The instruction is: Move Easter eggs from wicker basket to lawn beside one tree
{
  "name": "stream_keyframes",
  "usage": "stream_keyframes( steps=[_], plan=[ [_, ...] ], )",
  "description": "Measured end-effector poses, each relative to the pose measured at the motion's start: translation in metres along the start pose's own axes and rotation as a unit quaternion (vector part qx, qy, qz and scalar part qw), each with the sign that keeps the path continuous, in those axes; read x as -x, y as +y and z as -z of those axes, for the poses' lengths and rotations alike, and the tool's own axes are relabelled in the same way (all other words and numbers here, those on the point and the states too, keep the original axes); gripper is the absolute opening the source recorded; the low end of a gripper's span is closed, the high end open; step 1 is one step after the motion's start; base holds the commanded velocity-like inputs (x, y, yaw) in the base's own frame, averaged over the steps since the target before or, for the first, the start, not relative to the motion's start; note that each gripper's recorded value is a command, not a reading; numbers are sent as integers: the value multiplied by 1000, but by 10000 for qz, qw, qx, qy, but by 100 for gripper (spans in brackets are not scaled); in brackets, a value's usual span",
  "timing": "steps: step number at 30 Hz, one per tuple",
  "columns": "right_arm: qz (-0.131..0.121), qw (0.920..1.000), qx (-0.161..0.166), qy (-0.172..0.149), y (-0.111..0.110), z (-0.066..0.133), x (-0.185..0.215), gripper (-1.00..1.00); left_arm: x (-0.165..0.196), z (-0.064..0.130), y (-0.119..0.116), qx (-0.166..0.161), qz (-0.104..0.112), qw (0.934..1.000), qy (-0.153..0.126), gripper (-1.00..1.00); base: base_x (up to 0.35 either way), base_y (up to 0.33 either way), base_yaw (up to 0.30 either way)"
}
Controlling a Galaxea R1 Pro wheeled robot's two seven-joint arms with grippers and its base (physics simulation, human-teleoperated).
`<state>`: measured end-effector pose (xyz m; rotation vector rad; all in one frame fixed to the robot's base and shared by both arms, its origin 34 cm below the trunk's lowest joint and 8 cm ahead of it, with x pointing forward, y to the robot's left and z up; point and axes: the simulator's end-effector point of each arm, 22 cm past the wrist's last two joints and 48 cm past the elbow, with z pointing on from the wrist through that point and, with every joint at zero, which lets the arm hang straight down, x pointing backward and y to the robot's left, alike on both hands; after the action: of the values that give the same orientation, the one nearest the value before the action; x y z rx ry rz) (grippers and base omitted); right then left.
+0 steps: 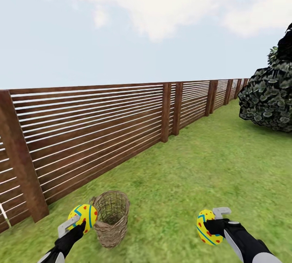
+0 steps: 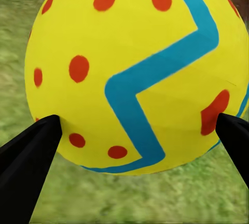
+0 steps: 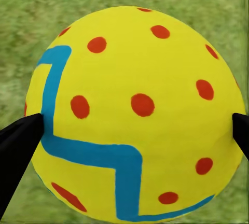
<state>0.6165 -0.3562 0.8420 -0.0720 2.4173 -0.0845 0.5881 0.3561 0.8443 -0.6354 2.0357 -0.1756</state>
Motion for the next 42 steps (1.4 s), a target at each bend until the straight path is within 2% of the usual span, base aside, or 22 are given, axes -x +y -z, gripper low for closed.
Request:
stream_keyframes(
  steps=[30,42],
  plan=[
    [-1,10000,0,9,0,0,0,-100,-2,0,-2,-13,13,10000,12,-100,-333,139,-260],
    [15,10000,10,-4,2,0,0,-100,-3,0,-3,-20,19,10000,23,-100,-341,12,-269]
  ],
)
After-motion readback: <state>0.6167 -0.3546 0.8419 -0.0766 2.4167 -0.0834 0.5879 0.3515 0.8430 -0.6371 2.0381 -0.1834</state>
